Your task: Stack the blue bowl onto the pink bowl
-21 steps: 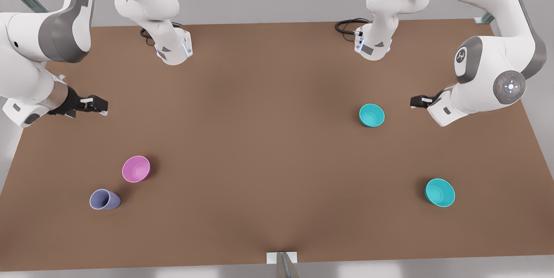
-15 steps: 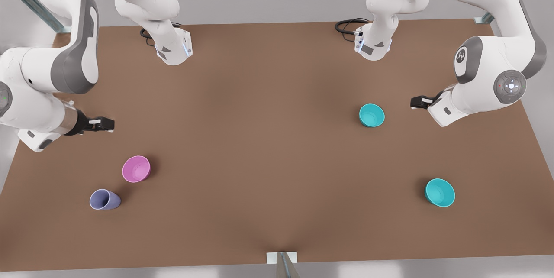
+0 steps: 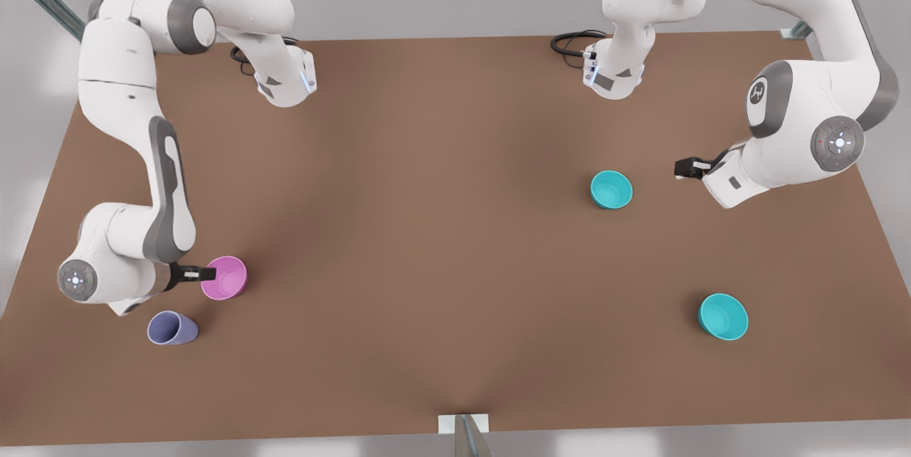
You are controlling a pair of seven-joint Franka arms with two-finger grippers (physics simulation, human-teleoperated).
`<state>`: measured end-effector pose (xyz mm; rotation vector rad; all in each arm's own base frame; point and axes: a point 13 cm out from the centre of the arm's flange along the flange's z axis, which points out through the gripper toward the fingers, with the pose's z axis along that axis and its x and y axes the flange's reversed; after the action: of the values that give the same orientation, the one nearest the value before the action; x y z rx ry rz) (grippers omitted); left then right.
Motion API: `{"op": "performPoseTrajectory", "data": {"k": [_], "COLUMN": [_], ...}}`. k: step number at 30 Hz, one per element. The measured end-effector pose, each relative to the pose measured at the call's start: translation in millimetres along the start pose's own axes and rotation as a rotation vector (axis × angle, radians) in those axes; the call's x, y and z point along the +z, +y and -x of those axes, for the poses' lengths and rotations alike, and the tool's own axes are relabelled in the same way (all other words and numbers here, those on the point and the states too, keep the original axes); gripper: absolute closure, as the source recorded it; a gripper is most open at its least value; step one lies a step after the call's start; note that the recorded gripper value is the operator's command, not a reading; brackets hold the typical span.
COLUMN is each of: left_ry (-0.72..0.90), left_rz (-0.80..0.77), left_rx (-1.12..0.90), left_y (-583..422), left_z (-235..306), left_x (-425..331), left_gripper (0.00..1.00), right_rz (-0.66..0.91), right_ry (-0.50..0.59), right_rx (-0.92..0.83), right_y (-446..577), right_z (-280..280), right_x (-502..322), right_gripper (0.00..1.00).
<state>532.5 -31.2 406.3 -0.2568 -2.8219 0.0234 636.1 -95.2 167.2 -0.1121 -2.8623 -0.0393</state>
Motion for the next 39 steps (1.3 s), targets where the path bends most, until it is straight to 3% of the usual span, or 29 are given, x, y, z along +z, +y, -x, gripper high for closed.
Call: {"op": "performPoseTrajectory", "data": {"k": [17,18,19,21,25,32,36,39], "left_ry": [0.002,0.002,0.002,0.003,0.004,0.009,0.012,0.012], "left_rz": [0.0,0.0,0.0,0.0,-0.001,-0.001,-0.002,-0.002], "left_rx": [0.002,0.002,0.002,0.002,0.002,0.003,0.001,0.001], "left_y": [0.0,0.0,0.0,0.0,-0.1,-0.3,0.5,0.7], "left_z": [-0.1,0.0,0.0,-0.1,-1.0,-2.1,-2.4,-2.3], "left_x": [0.4,0.7,0.7,0.8,0.5,0.9,1.5,1.8], "left_gripper": [0.0,0.0,0.0,0.0,0.0,0.0,0.0,0.0], "right_rz": [0.094,0.095,0.097,0.099,0.113,0.145,0.214,0.216], "right_ry": [-0.012,-0.016,-0.019,-0.025,-0.033,-0.083,-0.142,-0.147], "right_rx": [0.143,0.146,0.148,0.151,0.15,0.07,-0.11,-0.273], "right_y": [-30.7,-30.8,-30.6,-30.2,-27.9,26.7,182.2,352.9], "right_z": [10.5,11.7,12.6,14.2,16.4,25.0,32.1,5.2], "right_x": [101.8,102.5,102.8,102.5,102.8,51.5,-13.4,-3.9], "right_gripper": [0.0,0.05,0.32,0.6,0.78,0.79,0.79,0.79]}}
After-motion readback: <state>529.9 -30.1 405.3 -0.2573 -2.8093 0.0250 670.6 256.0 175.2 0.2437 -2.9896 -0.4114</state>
